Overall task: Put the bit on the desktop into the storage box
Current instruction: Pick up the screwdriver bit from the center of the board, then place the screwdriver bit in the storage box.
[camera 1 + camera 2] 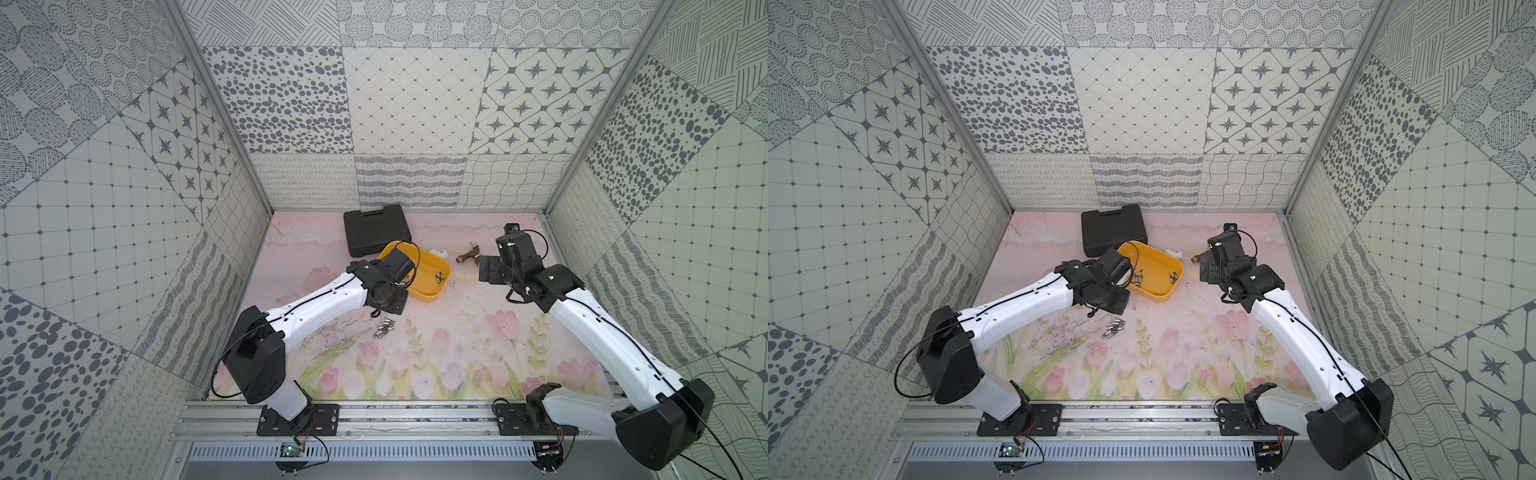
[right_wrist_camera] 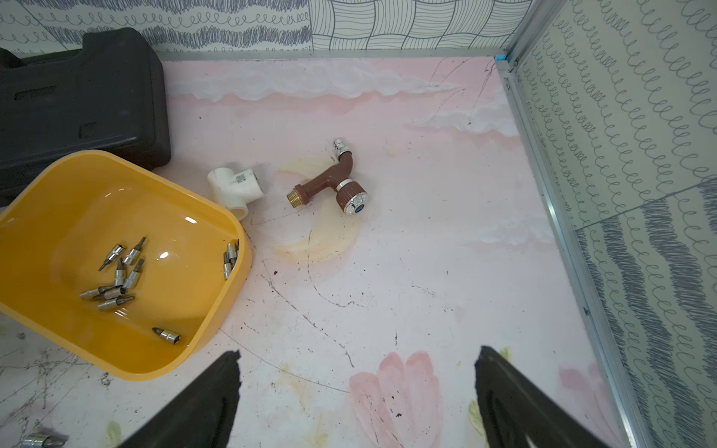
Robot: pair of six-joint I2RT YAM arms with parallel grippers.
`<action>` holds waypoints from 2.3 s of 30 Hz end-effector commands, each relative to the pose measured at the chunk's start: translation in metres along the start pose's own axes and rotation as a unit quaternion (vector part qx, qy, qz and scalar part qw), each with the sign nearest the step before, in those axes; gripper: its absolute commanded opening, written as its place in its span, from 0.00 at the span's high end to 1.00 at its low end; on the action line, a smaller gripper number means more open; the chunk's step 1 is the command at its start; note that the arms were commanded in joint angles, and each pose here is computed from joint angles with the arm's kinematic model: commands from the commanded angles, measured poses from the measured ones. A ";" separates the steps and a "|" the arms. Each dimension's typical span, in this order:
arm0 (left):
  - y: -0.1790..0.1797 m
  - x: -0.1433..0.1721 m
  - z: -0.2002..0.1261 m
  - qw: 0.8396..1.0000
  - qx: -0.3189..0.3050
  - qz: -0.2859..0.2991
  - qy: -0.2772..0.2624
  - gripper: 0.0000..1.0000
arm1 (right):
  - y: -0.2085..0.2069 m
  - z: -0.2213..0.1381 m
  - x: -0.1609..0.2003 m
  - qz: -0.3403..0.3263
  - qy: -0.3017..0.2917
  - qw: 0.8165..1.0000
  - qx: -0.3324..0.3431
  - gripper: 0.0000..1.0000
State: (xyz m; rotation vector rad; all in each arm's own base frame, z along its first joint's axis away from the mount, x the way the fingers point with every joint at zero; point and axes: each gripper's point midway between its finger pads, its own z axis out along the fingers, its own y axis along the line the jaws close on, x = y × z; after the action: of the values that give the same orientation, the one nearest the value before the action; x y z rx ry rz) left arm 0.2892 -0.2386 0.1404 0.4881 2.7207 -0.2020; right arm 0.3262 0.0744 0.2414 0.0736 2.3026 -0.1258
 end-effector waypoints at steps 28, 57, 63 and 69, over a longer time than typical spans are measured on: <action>0.016 -0.114 0.075 0.998 -0.007 0.054 0.010 0.94 | -0.013 -0.014 -0.004 0.024 -0.030 0.999 -0.005 0.03; 0.013 -0.109 0.111 0.997 -0.002 0.054 0.050 0.82 | -0.018 -0.014 -0.002 0.026 -0.030 0.999 -0.004 0.03; 0.013 -0.109 0.102 0.997 -0.003 0.054 0.049 0.63 | -0.018 -0.014 -0.002 0.026 -0.030 0.999 -0.005 0.03; 0.015 -0.107 0.079 0.998 -0.003 0.053 0.038 0.53 | -0.018 -0.014 -0.001 0.027 -0.029 0.999 -0.005 0.04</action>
State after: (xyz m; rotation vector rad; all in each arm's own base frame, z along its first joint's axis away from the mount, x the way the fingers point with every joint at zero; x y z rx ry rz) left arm 0.4255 -0.2821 0.0887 0.6353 2.7559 -0.1457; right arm 0.3138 0.0590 0.2442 0.1115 2.2809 -0.1099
